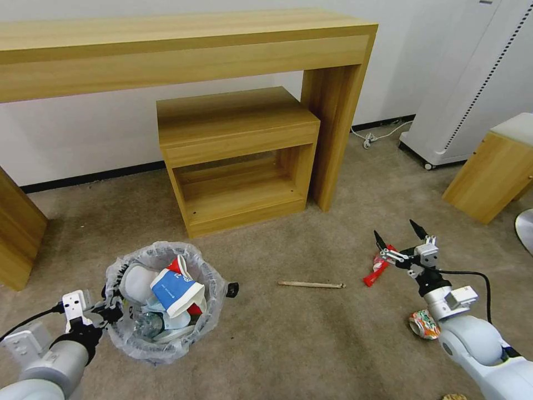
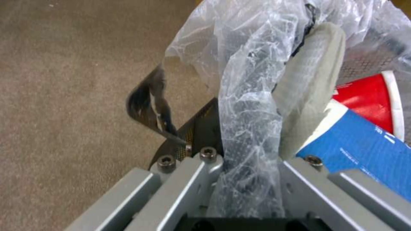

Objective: Pick up the trash bin and place the garbage on the floor into it.

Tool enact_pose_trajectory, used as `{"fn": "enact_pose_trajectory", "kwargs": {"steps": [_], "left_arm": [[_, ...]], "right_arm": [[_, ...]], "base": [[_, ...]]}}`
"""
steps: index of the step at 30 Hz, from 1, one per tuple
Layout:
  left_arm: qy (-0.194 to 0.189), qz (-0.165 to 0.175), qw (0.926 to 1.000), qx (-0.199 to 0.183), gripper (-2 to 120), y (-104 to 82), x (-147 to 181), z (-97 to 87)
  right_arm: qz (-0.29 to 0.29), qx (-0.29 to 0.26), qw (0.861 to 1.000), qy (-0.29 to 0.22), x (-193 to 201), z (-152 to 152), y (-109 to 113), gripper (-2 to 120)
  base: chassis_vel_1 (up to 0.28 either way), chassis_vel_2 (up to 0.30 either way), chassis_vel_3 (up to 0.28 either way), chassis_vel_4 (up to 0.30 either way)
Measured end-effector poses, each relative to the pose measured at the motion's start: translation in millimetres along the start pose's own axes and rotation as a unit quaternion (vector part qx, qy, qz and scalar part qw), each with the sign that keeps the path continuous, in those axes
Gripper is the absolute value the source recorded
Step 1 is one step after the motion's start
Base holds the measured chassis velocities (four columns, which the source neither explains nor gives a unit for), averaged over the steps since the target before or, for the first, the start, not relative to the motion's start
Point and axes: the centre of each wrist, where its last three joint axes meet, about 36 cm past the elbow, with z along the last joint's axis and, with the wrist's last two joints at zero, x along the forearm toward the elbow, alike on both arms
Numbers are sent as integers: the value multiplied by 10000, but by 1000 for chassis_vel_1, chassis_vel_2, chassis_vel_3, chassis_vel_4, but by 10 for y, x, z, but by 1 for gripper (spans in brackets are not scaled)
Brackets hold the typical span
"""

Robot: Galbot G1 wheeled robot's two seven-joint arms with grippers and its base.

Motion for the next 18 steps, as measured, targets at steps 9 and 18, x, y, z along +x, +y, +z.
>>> {"fn": "enact_pose_trajectory", "kwargs": {"steps": [9,18], "left_arm": [[-20,-3,10000,4,1,-7,19,-10],[-26,-11,10000,38,1,-15,31,-2]], "right_arm": [[-11,3,10000,14,-35,-5,12,100],[-58,6,10000,28,-49,16,21,100]], "base": [[0,0,0,0],[-37,43,37,-42]]}}
